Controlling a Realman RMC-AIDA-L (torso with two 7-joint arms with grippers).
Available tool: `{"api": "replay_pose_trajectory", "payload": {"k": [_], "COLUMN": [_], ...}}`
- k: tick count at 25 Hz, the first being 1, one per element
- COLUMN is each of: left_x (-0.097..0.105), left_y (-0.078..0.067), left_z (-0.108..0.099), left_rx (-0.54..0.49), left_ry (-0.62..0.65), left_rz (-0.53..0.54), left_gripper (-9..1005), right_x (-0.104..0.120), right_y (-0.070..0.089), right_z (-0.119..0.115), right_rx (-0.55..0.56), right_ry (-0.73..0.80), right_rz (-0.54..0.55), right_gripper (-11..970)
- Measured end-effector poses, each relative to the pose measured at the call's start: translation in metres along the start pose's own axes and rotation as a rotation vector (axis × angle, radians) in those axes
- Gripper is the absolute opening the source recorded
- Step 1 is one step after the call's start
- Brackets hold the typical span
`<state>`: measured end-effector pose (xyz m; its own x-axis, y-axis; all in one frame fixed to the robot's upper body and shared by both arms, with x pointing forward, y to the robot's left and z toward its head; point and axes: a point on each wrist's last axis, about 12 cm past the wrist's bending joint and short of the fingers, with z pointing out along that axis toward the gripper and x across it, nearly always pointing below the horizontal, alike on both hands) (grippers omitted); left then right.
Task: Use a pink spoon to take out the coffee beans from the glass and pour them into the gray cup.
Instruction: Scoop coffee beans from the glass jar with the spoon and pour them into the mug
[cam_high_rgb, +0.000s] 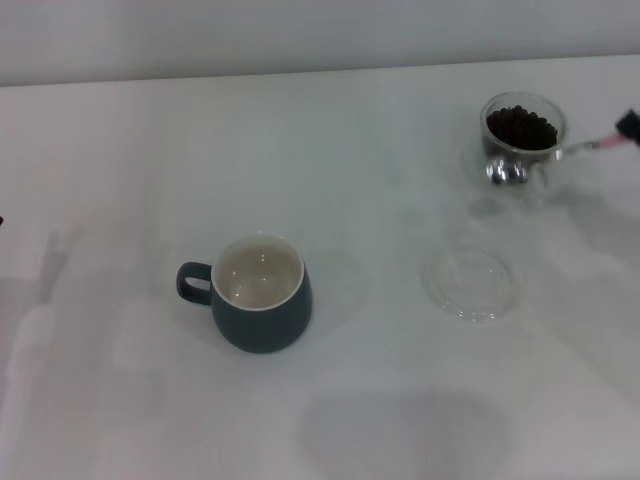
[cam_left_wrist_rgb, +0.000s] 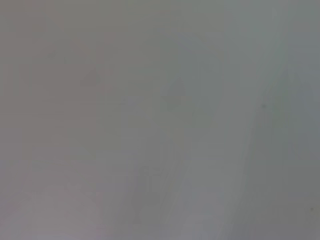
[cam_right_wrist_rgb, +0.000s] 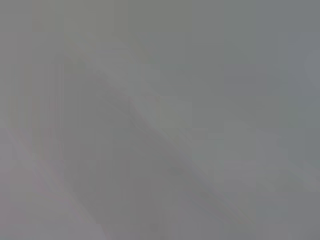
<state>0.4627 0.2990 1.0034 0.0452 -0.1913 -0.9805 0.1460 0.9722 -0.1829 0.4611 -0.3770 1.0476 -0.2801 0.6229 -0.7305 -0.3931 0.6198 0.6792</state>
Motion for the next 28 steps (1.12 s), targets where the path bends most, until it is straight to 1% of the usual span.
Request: {"api": "replay_pose_trajectory", "payload": {"k": [2,5,9,11,13,16,20,28], "left_x": [0.0,0.001,0.002,0.003,0.004,0.004,0.005,0.005], "left_y": [0.0,0.0,0.0,0.0,0.0,0.0,0.0,-0.001], "left_z": [0.0,0.0,0.002,0.002,0.003,0.003,0.003,0.006], "left_rx": [-0.001,0.0,0.001,0.0,-0.001,-0.003,-0.008,-0.006], "left_ry": [0.001,0.006,0.021,0.028,0.035,0.04,0.048,0.05], "left_rz": [0.001,0.002,0.002,0.002,0.001,0.0,0.0,-0.002], "left_gripper": [880,880,879,879,879,880,880,879], "right_x": [-0.014,-0.039,-0.07,-0.081,-0.087,-0.089,-0.082,-0.075], "right_y": [0.001,0.001,0.003,0.004,0.003,-0.001,-0.007,-0.011], "right_z": [0.016,0.038,0.061,0.069,0.075,0.082,0.09,0.096], "right_rx": [-0.036,-0.055,-0.043,-0.024,0.009,0.081,0.157,0.191], "right_ry": [0.015,0.034,0.062,0.086,0.112,0.143,0.215,0.279], "right_rz": [-0.05,-0.166,-0.318,-0.389,-0.449,-0.504,-0.555,-0.593], "right_gripper": [148,148,147,147,147,148,148,146]}}
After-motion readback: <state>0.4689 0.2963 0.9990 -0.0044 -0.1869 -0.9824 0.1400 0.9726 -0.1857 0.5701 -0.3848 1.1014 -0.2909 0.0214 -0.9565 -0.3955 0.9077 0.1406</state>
